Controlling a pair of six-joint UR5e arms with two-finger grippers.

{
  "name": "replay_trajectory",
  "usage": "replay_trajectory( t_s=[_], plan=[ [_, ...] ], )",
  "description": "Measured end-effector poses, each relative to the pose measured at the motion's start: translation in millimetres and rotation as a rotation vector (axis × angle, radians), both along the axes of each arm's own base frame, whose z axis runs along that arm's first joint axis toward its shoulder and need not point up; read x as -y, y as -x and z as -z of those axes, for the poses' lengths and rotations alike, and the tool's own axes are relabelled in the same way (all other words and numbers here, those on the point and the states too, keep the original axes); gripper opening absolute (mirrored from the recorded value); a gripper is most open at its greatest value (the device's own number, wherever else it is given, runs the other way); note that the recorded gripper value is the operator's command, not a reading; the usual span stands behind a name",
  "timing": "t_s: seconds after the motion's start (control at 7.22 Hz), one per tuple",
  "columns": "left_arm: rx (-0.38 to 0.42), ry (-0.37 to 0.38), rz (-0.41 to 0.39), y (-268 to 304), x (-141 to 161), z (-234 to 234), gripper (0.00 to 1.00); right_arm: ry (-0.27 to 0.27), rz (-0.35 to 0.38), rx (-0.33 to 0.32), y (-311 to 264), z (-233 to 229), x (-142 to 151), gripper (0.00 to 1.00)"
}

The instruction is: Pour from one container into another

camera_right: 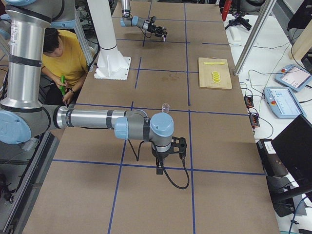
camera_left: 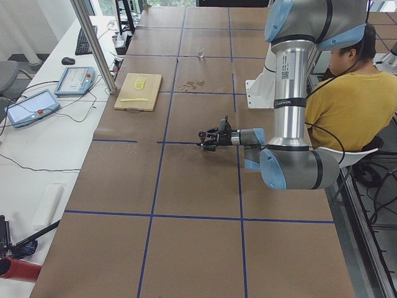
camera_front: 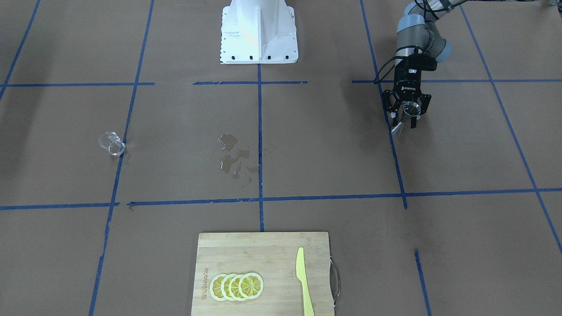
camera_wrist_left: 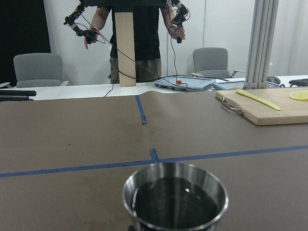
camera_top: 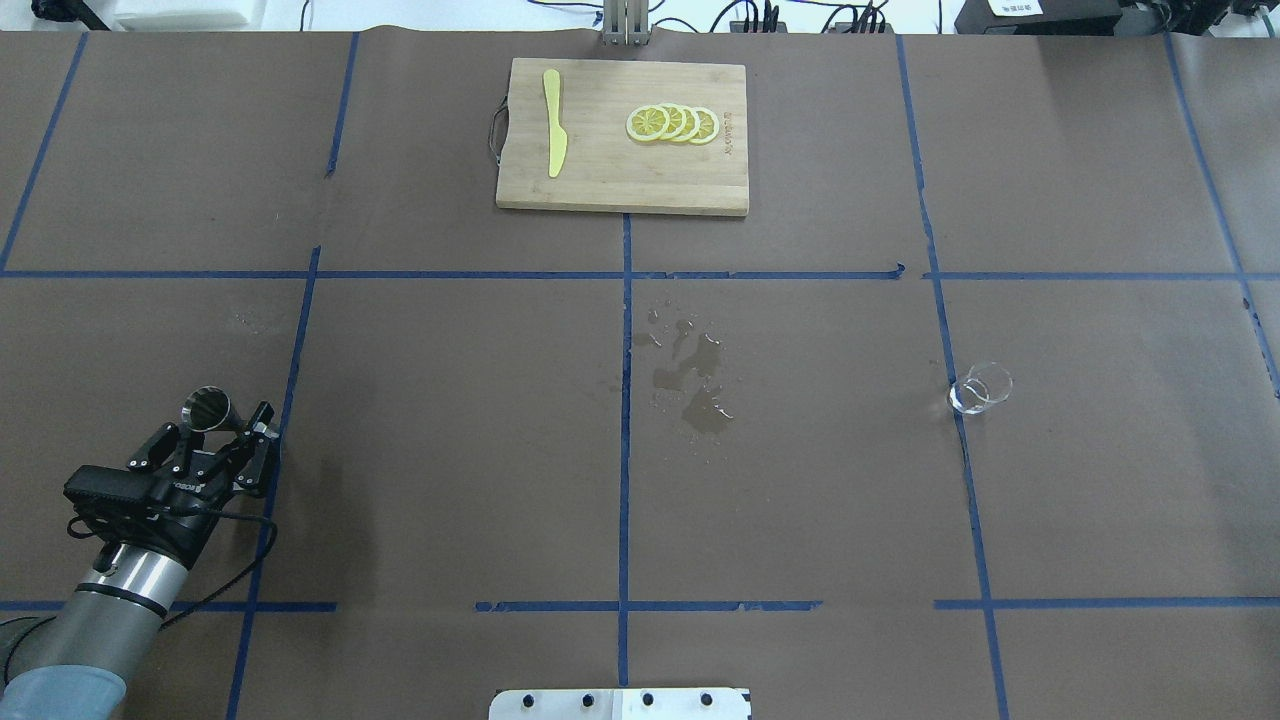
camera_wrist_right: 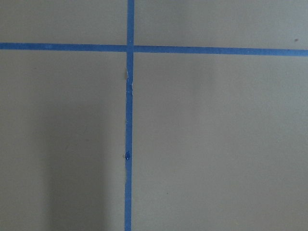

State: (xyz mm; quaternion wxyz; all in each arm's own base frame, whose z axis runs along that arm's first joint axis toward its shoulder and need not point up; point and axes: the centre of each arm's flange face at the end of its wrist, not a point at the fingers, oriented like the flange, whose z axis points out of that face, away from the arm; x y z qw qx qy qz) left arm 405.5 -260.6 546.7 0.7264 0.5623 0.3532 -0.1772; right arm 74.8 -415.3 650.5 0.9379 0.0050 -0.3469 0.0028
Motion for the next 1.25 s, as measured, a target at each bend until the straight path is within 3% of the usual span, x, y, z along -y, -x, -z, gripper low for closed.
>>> replay_trajectory(
  t_s=[0.83, 1.25],
  plan=[
    [-0.115, -0.048, 0.125, 20, 3, 24, 1.00, -0.002, -0.001, 0.000, 0, 1, 1, 1.00],
    [-0.152, -0.125, 0.156, 53, 1, 43, 1.00, -0.002, -0.001, 0.000, 0, 1, 1, 1.00]
  ],
)
